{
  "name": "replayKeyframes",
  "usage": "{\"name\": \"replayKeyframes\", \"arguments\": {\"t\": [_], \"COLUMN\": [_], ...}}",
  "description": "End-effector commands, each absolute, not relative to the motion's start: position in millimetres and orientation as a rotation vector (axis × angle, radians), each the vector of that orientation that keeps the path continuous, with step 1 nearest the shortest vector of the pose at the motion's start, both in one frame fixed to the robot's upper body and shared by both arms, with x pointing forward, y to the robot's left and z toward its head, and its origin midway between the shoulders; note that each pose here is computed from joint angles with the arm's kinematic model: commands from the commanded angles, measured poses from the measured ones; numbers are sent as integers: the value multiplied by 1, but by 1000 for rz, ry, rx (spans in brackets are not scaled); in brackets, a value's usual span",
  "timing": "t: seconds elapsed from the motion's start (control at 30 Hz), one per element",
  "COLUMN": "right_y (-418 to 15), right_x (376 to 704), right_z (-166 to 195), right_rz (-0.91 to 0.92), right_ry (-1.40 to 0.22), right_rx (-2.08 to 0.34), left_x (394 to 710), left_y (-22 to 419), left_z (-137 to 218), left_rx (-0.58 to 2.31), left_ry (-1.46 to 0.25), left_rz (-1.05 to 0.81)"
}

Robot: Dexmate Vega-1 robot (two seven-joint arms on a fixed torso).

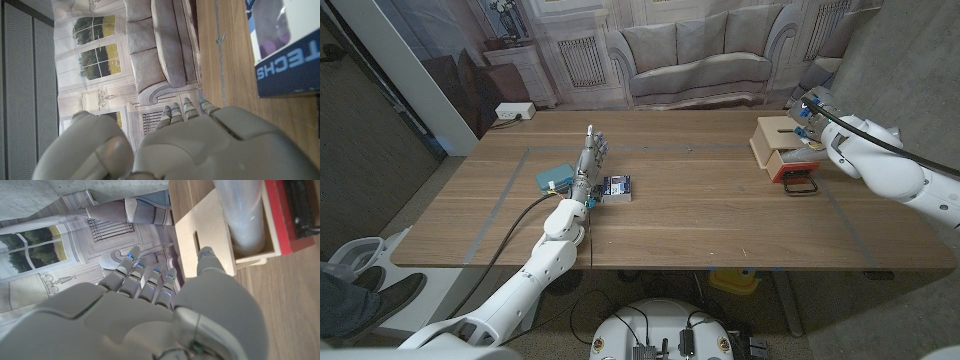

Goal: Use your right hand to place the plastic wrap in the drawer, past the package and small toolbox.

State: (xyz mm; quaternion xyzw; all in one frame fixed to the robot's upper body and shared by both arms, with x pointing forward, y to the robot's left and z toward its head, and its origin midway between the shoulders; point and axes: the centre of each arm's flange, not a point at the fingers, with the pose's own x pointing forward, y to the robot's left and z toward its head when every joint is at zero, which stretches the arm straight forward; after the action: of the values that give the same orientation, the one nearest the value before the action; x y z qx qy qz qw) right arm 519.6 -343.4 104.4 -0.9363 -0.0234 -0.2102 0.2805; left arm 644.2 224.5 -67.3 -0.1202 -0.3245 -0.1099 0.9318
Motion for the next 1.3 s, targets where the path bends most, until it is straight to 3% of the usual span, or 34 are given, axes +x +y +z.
{"name": "replayKeyframes", "arguments": {"t": [0.03,0.47,0.83,1.3], "right_y": [-331,-328,-327,-315], "right_x": [499,491,485,480], "right_z": [127,133,141,141], "right_rz": [-691,-699,-595,-500], "right_ry": [-271,-437,-573,-657], "right_rx": [-2238,-1929,-1592,-1347], "left_x": [638,633,629,628], "left_y": [235,242,249,258], "left_z": [-59,-55,-54,-49], "left_rx": [-223,-204,-192,-172], "left_ry": [-671,-664,-656,-652], "left_rz": [-231,-232,-230,-236]}}
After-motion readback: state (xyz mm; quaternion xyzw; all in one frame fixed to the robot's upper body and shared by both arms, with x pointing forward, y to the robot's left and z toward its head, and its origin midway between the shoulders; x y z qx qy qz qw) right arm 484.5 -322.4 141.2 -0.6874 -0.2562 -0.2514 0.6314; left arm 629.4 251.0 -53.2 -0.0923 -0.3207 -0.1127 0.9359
